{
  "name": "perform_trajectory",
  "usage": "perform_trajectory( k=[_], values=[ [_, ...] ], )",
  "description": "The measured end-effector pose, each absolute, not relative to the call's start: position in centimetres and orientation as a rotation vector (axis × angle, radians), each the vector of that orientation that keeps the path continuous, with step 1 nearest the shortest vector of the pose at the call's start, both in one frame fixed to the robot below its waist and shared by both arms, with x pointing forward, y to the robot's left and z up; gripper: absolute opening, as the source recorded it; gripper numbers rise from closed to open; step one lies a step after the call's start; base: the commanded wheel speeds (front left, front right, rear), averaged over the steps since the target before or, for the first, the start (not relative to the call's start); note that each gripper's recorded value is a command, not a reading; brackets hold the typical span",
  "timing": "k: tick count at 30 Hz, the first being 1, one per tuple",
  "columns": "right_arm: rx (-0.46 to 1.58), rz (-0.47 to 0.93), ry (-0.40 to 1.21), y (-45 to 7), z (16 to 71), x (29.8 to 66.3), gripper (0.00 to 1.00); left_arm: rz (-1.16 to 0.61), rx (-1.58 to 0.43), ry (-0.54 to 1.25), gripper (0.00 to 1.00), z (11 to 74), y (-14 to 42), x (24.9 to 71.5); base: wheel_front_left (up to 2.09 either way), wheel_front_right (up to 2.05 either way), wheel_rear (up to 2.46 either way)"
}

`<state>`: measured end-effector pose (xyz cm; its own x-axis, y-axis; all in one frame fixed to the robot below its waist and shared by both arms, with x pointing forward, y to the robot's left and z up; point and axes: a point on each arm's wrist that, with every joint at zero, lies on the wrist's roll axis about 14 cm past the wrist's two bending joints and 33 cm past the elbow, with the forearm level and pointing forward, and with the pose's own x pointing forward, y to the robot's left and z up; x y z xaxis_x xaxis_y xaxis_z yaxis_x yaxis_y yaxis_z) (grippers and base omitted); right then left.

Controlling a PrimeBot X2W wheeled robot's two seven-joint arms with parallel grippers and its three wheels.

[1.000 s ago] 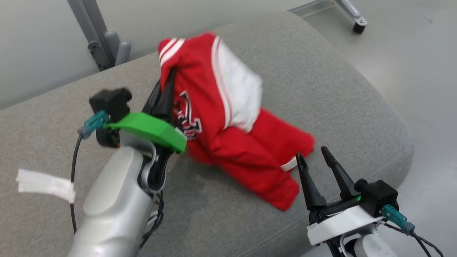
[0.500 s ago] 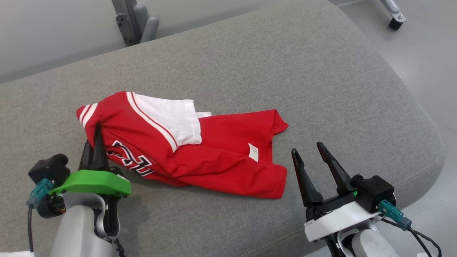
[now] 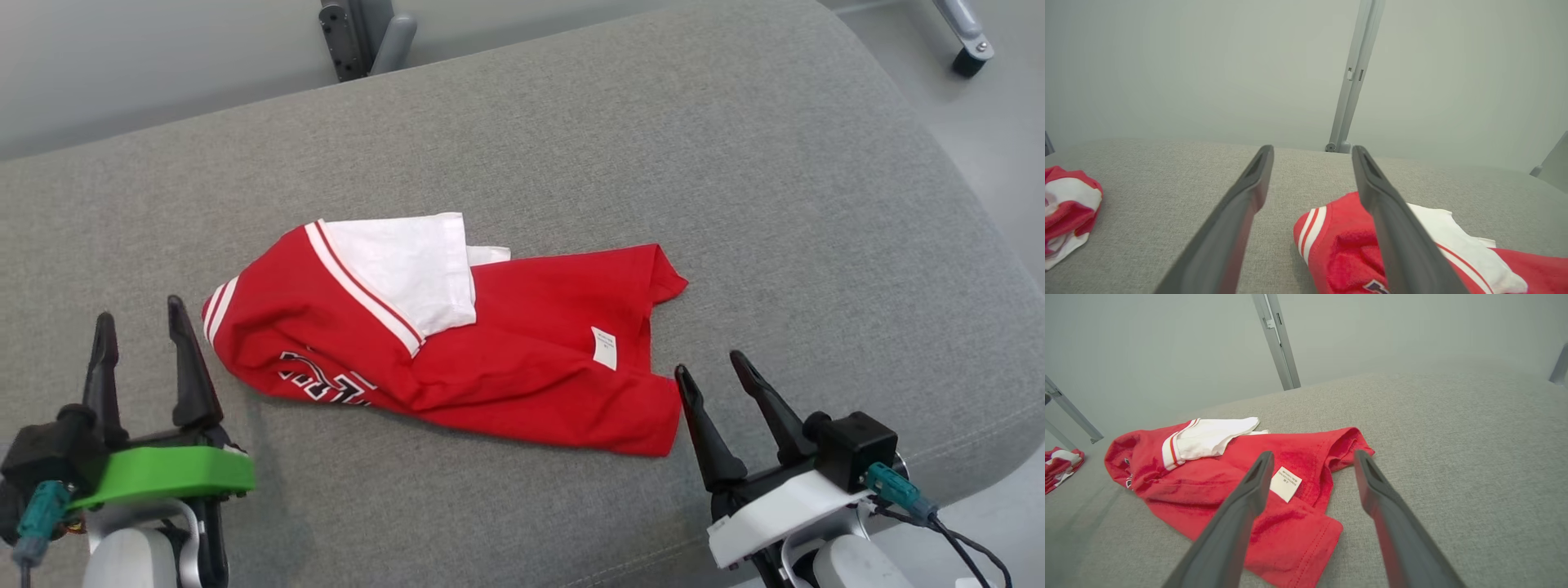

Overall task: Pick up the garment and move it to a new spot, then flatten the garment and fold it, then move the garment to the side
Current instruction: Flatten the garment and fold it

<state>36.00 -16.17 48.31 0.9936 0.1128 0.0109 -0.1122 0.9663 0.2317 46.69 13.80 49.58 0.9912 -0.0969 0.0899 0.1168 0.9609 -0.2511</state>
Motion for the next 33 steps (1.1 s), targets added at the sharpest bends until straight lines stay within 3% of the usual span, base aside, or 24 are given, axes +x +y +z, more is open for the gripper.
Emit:
perform_trajectory(
  k=[17, 33],
  values=[
    [0.348, 0.134, 0.2, -14.9, 42.4, 35.8, 1.0, -0.185, -0.153, -0.101, 1.0, 51.3, 10.5, 39.1, 0.0, 0.0, 0.0],
    [0.544, 0.068, 0.297, -15.0, 39.8, 37.1, 1.0, -0.163, -0.119, -0.102, 1.0, 51.4, 11.0, 37.8, 0.0, 0.0, 0.0]
  ],
)
